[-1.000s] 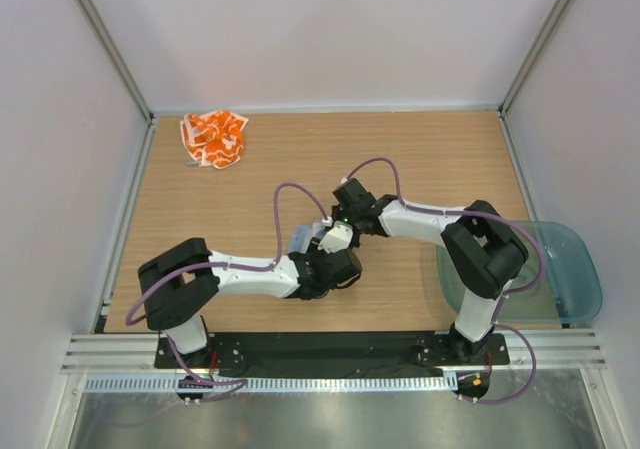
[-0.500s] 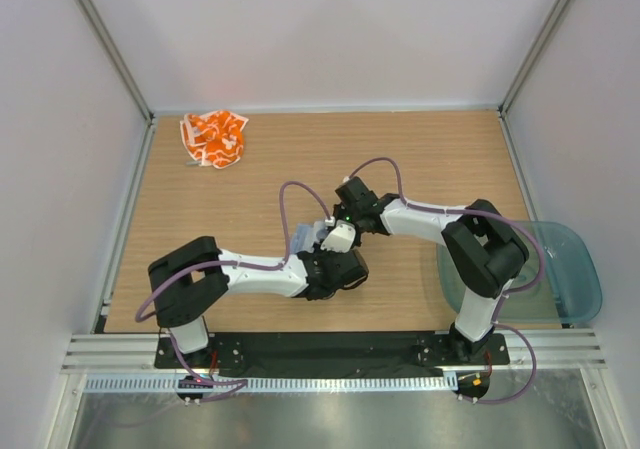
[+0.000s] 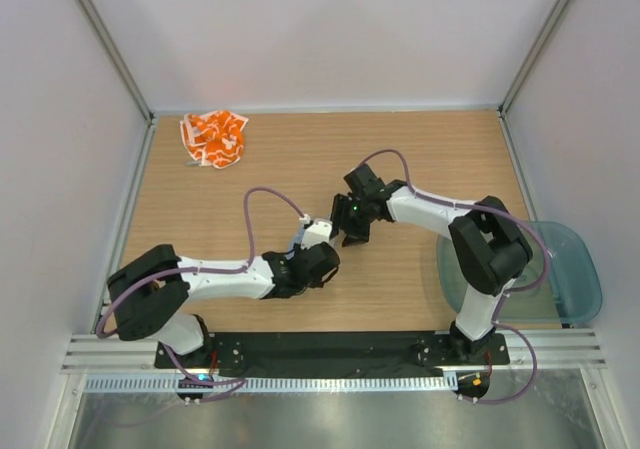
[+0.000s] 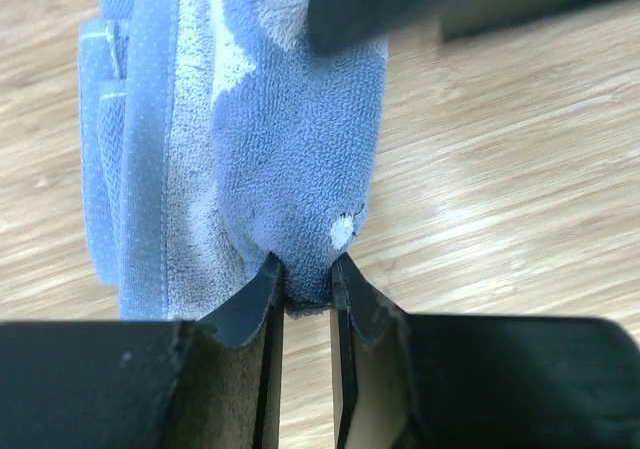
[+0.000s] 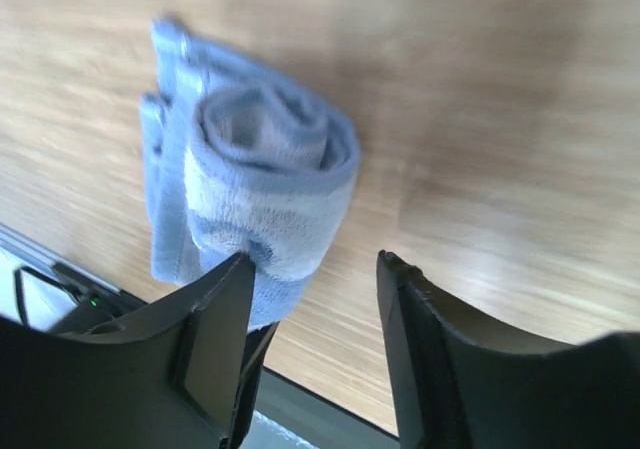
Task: Roll the towels
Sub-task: Roll the towel
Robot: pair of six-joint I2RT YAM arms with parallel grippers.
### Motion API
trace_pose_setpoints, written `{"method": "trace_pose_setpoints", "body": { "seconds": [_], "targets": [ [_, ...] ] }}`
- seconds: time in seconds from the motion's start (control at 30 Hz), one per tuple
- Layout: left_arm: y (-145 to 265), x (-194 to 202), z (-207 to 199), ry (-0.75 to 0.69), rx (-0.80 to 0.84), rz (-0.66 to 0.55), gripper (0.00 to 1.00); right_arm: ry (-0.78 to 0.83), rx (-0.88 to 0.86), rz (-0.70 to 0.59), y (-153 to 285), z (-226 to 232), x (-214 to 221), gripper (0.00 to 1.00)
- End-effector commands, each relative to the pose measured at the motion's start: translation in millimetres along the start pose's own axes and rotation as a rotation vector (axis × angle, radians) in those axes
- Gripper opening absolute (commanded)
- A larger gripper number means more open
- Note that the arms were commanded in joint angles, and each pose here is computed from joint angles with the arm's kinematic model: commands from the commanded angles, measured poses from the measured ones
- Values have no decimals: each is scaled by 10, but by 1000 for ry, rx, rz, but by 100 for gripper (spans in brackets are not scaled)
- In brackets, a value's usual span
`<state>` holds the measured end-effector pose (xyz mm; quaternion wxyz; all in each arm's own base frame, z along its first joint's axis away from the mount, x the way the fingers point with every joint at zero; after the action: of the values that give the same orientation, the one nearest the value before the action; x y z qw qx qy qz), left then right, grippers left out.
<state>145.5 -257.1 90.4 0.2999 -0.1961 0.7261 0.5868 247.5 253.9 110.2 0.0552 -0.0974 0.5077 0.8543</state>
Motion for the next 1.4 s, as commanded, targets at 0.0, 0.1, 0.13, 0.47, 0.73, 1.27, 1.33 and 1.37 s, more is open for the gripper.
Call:
{"method": "trace_pose_setpoints", "body": {
  "seconds": [0.0, 0.1, 0.13, 0.47, 0.73, 1.27, 1.33, 1.37],
  "targets": [
    [24, 127, 67, 62, 61, 74, 0, -1, 25, -90, 329, -67, -389, 60],
    [42, 113, 131, 122, 112, 80, 0, -10, 47, -137, 518, -104, -543, 66],
    [42, 102, 150, 141, 128, 84, 0, -10, 51, -161, 599, -114, -578, 67],
    [18, 52, 544, 536, 445, 126, 0, -10, -154, -295, 782, -225, -409, 71],
    [-15, 113, 720, 698, 558, 150, 0, -28, -393, -295, 474, -222, -58, 72],
    [-66, 147, 833, 820, 613, 154, 0, -66, -577, -237, -408, 186, 167, 63],
    [-61, 130, 831, 813, 620, 151, 0, -65, -573, -239, -455, 193, 158, 58],
    [-57, 122, 827, 811, 624, 150, 0, -63, -572, -239, -472, 199, 151, 55]
  ]
}}
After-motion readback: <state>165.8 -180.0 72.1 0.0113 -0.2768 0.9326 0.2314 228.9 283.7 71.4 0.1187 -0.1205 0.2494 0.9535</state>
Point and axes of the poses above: each gripper's point midway between its finger pads, its own y axis back along the fingers, its own z axis along the line the jaws close on, x = y × z, the point moved 8 cm from there along y, back along the fingers, and after that the axes turned 9 degrees about y, right-handed, at the moved point
